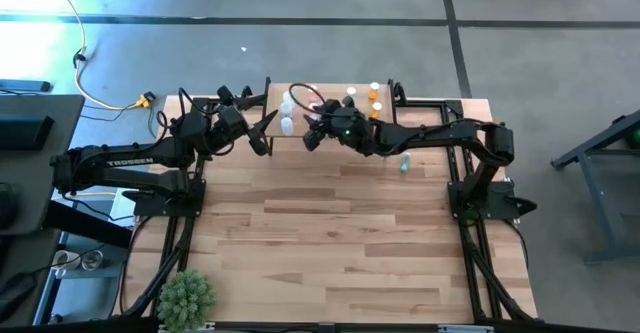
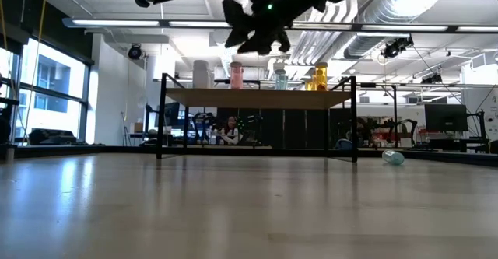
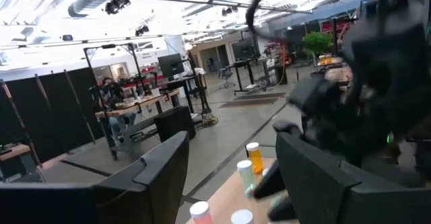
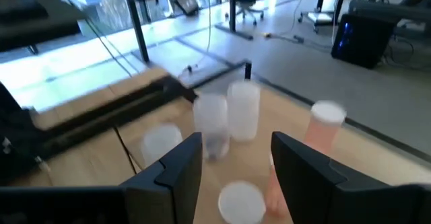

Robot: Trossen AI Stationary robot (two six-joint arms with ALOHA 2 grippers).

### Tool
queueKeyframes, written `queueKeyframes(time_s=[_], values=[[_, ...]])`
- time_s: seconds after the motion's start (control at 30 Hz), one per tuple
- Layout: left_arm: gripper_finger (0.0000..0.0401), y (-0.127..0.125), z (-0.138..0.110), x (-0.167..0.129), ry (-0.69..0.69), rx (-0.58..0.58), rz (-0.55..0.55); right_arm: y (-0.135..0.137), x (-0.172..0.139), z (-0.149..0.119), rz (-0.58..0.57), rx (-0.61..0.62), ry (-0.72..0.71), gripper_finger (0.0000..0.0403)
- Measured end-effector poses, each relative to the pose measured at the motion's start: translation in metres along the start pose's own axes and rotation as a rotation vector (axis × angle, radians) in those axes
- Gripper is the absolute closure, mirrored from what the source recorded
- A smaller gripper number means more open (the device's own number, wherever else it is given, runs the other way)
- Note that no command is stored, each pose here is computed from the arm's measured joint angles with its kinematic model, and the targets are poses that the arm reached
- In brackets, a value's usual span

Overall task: Pick and place medicine bottles onto shelf by color
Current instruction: Put the blue pill bottle on the shelf aligned with the other blue pill bottles

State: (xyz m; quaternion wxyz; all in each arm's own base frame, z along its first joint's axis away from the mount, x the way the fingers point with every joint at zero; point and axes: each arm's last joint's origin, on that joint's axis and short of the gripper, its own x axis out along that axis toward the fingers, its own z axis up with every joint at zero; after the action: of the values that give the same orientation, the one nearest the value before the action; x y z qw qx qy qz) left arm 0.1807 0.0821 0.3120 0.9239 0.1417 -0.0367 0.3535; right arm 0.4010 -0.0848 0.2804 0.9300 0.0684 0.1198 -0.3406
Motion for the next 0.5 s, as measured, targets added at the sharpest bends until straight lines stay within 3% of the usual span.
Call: queueKeyframes(time_s=[0.3,0.5], values=[[0.0190,-0.001,-0.004,0.000,0.037,0.013,-0.009,-0.014,-0.038,0.045,0.014,0.062,-0.110,0.0233],[0.0190,-0.002,-0.009,0.000,0.090,0.032,-0.024,-0.031,-0.068,0.065,-0.058,0.061,-0.112,0.0233]])
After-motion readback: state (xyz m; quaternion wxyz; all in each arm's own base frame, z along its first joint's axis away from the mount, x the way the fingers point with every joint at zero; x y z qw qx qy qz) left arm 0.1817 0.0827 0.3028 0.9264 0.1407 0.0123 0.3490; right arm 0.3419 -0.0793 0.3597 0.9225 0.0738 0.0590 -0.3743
